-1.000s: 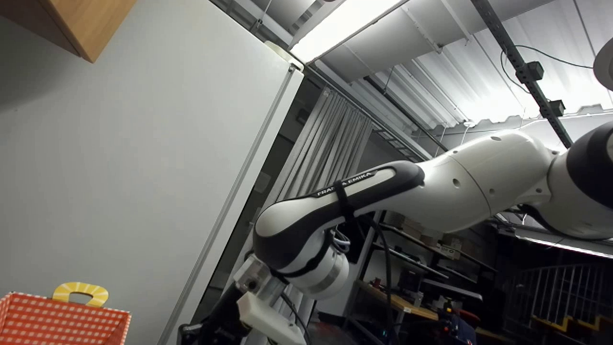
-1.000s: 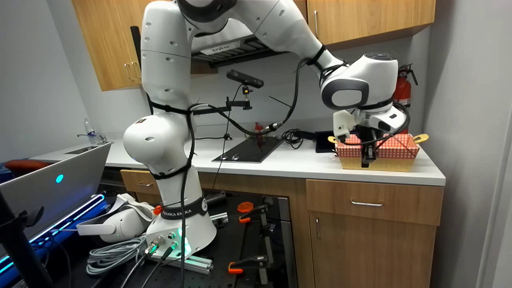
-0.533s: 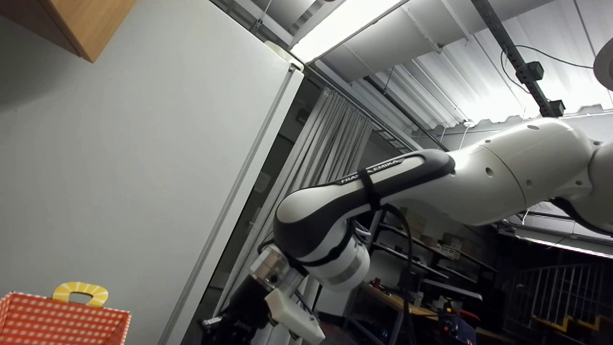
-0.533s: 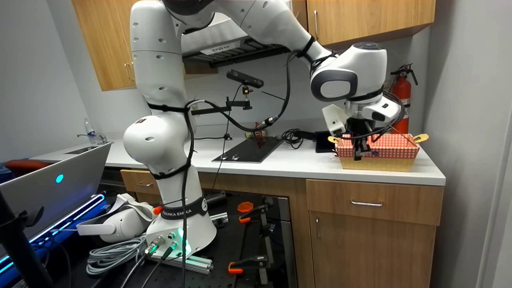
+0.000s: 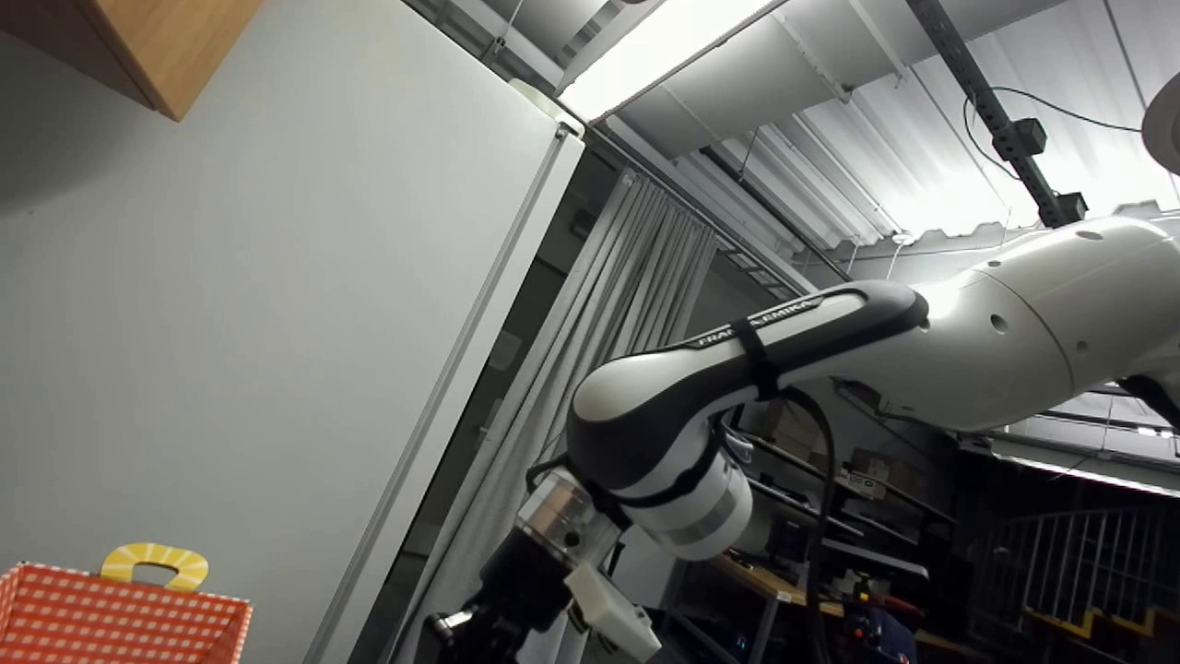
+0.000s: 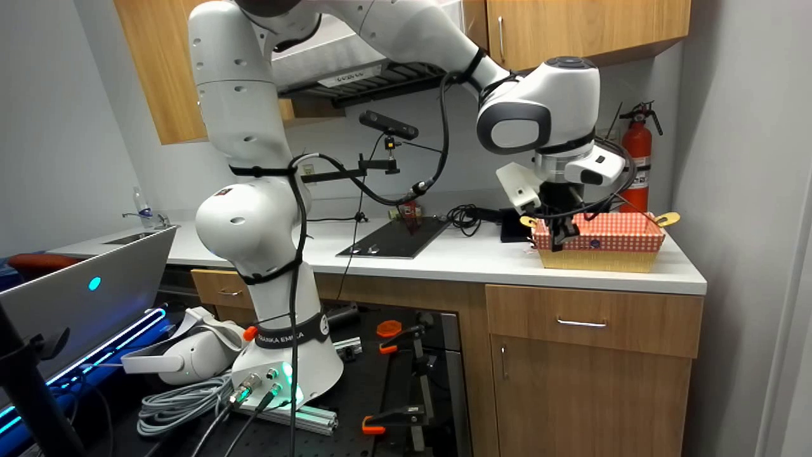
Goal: Close, open, and close the drawer
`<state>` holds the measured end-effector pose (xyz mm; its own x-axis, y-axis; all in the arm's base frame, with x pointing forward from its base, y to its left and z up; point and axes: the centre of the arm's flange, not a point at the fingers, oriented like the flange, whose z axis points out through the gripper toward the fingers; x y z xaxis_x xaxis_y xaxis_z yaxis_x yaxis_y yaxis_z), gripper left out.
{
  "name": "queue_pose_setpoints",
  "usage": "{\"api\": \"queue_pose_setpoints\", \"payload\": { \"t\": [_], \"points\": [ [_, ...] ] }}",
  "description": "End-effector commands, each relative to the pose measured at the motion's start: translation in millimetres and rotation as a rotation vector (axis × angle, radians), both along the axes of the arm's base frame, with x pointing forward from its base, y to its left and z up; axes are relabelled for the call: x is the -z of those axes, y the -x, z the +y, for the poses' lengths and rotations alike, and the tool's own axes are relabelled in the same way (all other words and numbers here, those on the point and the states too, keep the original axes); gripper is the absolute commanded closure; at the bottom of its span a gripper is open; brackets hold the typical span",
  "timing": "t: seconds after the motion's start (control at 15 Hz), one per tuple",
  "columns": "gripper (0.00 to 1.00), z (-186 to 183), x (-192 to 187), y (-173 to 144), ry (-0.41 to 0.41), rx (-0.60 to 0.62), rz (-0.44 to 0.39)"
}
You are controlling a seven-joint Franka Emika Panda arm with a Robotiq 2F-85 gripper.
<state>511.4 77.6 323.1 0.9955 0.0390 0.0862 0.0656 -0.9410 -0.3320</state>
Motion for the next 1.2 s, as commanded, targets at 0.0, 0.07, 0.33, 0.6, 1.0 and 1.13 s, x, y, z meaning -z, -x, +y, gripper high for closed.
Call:
{"api": "queue_pose_setpoints", "payload": {
  "t": [0.0, 0.07, 0.33, 0.6, 1.0, 1.13],
  "points": [
    [1.00, -16.1, -5.9, 15.1, 0.000, -0.060, -0.009],
    [1.00, -18.5, -4.8, 15.8, 0.003, -0.073, -0.009],
    [0.59, -25.8, 2.1, 17.2, 0.012, -0.098, -0.011],
    [0.28, -30.0, 11.0, 19.0, 0.028, -0.076, -0.011],
    [0.00, -27.3, 45.2, 27.2, 0.038, -0.017, 0.018],
    [0.00, -24.4, 60.6, 27.4, 0.045, 0.001, 0.019]
  ]
}}
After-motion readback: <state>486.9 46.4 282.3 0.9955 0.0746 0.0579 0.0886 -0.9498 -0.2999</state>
